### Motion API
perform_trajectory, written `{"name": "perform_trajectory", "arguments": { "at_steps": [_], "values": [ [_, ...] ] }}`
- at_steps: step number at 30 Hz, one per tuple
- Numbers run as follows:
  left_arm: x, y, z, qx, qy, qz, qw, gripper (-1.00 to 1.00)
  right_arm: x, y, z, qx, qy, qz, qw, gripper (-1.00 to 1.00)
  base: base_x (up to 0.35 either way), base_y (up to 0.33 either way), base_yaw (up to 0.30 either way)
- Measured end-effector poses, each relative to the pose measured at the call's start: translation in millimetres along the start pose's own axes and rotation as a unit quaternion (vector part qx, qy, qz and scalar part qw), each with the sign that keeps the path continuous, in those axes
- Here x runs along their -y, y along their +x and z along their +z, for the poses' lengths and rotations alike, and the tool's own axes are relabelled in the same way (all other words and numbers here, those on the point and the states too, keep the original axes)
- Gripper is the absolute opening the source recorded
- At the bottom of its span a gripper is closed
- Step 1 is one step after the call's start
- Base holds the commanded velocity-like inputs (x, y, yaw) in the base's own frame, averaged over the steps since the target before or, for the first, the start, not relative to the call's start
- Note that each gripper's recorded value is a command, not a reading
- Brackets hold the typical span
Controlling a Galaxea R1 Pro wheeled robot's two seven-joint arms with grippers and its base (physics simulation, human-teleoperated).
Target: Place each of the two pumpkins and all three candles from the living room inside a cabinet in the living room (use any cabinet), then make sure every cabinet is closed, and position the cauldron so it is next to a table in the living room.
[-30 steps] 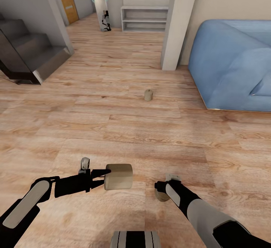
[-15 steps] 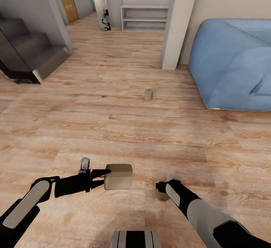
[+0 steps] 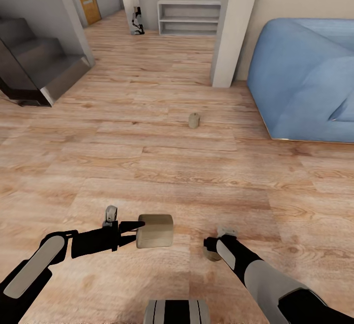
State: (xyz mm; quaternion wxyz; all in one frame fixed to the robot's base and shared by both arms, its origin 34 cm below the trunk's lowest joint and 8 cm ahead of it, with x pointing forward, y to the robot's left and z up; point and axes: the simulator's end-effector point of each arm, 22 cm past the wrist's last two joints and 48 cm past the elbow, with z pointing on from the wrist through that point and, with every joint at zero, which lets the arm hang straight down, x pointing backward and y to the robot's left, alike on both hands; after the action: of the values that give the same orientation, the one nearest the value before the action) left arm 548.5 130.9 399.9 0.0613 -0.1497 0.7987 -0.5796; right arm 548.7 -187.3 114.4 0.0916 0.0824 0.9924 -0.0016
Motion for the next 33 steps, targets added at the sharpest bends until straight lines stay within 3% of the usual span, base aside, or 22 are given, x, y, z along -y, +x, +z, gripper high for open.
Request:
{"name": "perform_trajectory", "arguments": {
  "at_steps": [25,26,33],
  "values": [
    [-7.6,0.9,2.0,-0.002,-0.002,-0.008,1.0,-1.0,0.9,7.2,6.7,-0.008,0.001,0.0,1.0,1.0,0.0,0.0,0.0],
    [-7.5,0.7,2.0,-0.002,-0.002,-0.008,1.0,-1.0,0.9,7.1,6.7,-0.007,0.001,0.0,1.0,-1.0,0.0,0.0,0.0],
    [-7.5,0.9,2.1,-0.002,-0.002,-0.008,1.0,-1.0,0.0,7.3,6.6,-0.007,0.0,0.0,1.0,-1.0,0.0,0.0,0.0]
  ]
}}
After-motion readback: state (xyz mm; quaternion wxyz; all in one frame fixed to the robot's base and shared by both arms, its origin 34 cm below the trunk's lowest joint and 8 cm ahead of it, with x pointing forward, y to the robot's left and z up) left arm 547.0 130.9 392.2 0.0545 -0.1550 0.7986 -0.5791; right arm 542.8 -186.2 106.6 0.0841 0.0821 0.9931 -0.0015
